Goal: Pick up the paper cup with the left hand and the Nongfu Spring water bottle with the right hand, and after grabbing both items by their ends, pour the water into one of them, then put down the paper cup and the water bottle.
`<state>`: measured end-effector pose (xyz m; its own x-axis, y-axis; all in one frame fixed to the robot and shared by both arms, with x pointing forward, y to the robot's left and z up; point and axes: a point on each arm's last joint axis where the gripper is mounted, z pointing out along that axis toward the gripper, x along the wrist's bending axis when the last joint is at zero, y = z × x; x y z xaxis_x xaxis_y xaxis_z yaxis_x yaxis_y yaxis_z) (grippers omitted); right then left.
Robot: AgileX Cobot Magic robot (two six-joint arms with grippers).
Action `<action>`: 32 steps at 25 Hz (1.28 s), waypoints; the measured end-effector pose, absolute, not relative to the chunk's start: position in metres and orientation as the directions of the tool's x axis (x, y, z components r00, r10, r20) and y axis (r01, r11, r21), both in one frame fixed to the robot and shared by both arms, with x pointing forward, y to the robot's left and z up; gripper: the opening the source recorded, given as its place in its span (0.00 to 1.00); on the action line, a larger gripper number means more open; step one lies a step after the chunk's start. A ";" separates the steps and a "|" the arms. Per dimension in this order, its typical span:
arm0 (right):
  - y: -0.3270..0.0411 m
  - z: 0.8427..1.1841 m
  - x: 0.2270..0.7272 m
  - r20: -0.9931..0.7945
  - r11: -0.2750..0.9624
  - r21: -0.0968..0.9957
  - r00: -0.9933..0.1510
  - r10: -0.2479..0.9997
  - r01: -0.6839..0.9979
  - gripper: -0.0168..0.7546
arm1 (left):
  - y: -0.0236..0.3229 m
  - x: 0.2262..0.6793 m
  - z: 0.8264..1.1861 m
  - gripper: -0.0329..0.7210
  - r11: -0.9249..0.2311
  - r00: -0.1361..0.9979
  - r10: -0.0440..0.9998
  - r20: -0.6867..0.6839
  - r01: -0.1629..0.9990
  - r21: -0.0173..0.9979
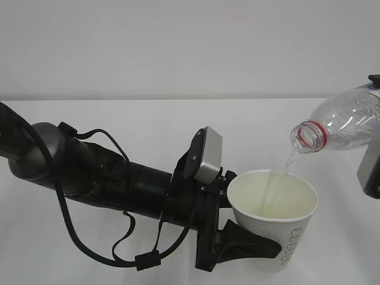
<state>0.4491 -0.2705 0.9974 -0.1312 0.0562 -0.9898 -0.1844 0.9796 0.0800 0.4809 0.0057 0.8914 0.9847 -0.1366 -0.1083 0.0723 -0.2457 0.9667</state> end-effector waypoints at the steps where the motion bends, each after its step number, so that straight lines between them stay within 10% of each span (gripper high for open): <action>1: -0.270 0.997 0.449 -0.990 0.980 0.080 -0.131 0.056 -0.184 0.61 | 0.006 0.481 0.891 0.75 -0.246 0.985 -0.137 -0.108 0.072 0.967; 32: -0.270 0.998 0.449 -0.990 0.979 0.076 -0.128 0.052 -0.188 0.61 | 0.006 0.481 0.891 0.75 -0.246 0.985 -0.137 -0.108 0.072 0.967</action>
